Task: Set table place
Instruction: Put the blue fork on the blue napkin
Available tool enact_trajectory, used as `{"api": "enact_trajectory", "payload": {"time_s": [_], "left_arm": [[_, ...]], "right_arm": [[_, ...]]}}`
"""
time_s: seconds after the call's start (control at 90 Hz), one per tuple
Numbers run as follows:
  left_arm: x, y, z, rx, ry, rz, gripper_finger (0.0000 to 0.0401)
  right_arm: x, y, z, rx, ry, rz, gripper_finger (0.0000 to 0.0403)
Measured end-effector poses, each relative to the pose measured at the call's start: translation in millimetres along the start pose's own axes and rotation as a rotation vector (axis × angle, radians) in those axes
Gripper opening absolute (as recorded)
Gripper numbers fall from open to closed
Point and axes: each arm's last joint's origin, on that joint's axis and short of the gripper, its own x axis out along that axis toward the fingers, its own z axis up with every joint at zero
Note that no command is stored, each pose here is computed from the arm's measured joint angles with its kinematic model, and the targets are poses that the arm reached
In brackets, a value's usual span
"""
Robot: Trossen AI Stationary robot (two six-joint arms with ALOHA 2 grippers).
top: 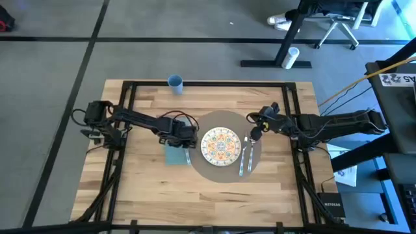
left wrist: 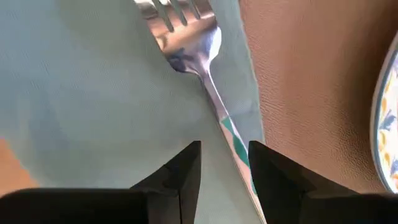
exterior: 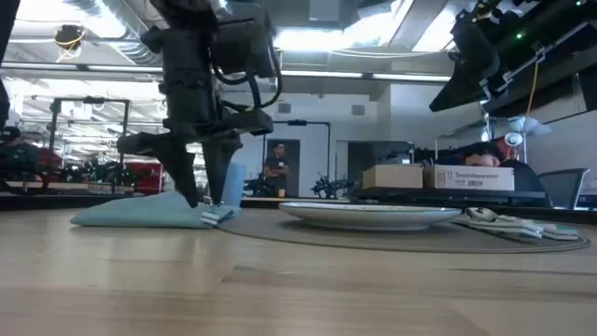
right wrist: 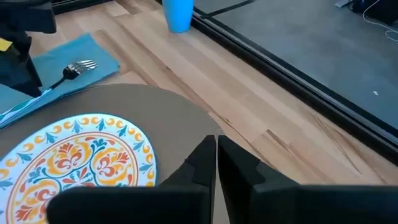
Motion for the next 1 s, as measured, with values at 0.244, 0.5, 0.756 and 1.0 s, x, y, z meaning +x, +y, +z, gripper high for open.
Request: {"api": "enact_trajectory", "payload": {"time_s": [0.244, 0.5, 0.756, 1.0], "left_arm": [[10.9, 6.2, -2.0, 0.004, -0.003, -0.039, 0.0118], [11.2, 6.9, -2.6, 0.045, 0.001, -0.035, 0.0111], [7.2, 2.2, -4.7, 0.082, 0.005, -0.046, 0.0042], [-0.6, -7.7, -2.5, 0.127, -0.003, -0.083, 0.0004]], "right_arm": [[0.0, 0.0, 0.0, 0.000, 0.000, 0.000, 0.0003], [0.0, 0.0, 0.0, 0.000, 0.000, 0.000, 0.0003], [0.0, 0.0, 0.0, 0.000, 0.000, 0.000, 0.0003], [0.0, 0.0, 0.0, 0.000, 0.000, 0.000, 0.0003]]}}
